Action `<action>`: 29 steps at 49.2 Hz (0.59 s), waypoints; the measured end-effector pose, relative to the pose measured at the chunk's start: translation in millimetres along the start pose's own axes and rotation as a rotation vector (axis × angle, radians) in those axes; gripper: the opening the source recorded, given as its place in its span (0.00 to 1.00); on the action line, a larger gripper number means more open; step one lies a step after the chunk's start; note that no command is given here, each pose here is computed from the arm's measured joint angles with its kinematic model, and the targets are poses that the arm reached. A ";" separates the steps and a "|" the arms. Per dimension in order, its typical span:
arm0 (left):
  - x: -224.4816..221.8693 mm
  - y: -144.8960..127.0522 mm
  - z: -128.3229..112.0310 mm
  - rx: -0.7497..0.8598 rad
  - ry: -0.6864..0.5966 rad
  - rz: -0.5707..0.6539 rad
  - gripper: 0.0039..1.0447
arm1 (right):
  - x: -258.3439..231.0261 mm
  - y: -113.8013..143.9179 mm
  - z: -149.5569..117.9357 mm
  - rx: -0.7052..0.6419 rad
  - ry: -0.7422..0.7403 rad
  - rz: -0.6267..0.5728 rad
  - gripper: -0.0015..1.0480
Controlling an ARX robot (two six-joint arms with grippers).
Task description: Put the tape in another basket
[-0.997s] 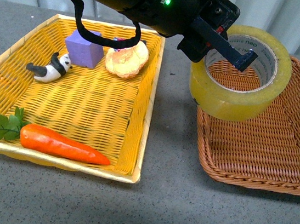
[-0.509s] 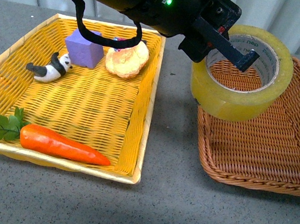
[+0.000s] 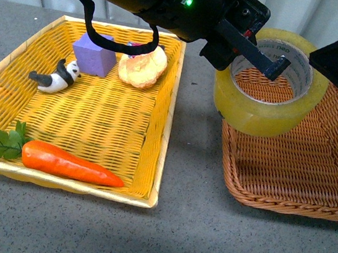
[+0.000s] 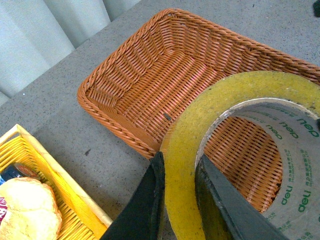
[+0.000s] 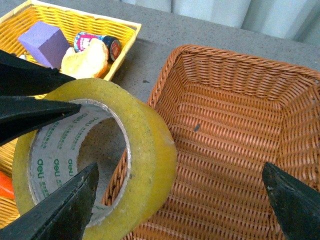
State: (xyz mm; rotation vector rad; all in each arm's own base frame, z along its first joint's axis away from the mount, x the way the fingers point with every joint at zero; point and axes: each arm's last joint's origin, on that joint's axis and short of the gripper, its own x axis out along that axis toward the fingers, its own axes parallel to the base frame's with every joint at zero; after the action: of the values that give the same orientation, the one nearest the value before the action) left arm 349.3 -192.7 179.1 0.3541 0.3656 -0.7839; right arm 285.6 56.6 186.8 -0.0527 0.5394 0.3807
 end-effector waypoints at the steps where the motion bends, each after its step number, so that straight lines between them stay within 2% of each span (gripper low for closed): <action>1: 0.0 0.0 0.0 0.000 0.000 0.000 0.14 | 2.1 0.5 1.0 0.003 0.005 0.003 0.91; 25: 0.0 0.0 0.0 -0.001 0.000 -0.001 0.14 | 26.9 -1.2 1.4 0.099 0.118 -0.009 0.91; 27: 0.0 0.0 0.0 -0.001 0.000 -0.001 0.14 | 27.4 -1.2 1.2 0.105 0.119 -0.008 0.90; 29: 0.0 0.0 0.0 -0.001 0.000 -0.001 0.14 | 27.8 -1.3 0.9 0.109 0.121 -0.009 0.82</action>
State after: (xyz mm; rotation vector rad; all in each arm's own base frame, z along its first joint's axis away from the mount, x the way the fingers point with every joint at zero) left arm 349.3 -192.8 179.1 0.3532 0.3659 -0.7845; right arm 308.5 65.0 173.3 0.0272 0.6782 0.3399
